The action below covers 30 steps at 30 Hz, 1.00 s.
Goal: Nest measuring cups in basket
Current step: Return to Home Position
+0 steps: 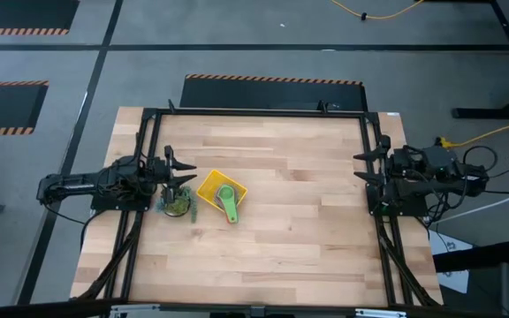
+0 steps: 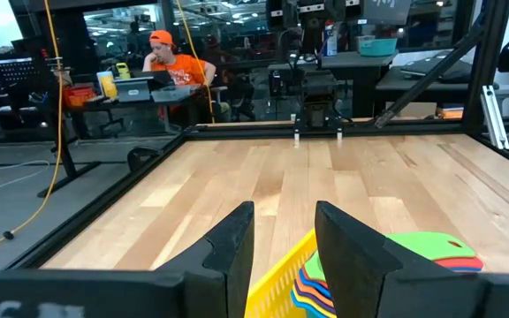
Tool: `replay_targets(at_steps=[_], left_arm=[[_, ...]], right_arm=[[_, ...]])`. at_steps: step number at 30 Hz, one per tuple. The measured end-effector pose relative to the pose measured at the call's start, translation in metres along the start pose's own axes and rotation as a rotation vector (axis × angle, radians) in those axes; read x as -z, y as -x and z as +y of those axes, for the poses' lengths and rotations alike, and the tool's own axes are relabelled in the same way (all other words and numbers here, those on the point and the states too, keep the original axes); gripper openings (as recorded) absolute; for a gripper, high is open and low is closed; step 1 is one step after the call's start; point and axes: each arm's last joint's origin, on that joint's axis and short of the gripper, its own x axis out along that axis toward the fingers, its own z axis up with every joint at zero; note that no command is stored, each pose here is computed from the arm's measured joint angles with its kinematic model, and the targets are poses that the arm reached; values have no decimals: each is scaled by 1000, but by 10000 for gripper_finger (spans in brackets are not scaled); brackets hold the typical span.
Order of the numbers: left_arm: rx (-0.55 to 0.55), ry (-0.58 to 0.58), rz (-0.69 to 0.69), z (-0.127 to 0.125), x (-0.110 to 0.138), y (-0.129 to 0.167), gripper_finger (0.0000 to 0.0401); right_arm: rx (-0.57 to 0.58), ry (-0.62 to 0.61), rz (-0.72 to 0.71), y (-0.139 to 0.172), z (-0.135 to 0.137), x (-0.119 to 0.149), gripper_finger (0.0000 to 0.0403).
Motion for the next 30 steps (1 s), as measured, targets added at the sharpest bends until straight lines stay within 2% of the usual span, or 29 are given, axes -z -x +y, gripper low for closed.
replay_targets(at_steps=[9,21,30], left_arm=[[0,0,0,0,0,0,115],[0,0,0,0,0,0,115],[0,0,0,0,0,0,115]], right_arm=[[-48,-2,-61,-8,2,10,248],[-48,58,-123,-40,7,56,248],[-23,86,-147,-48,6,73,248]])
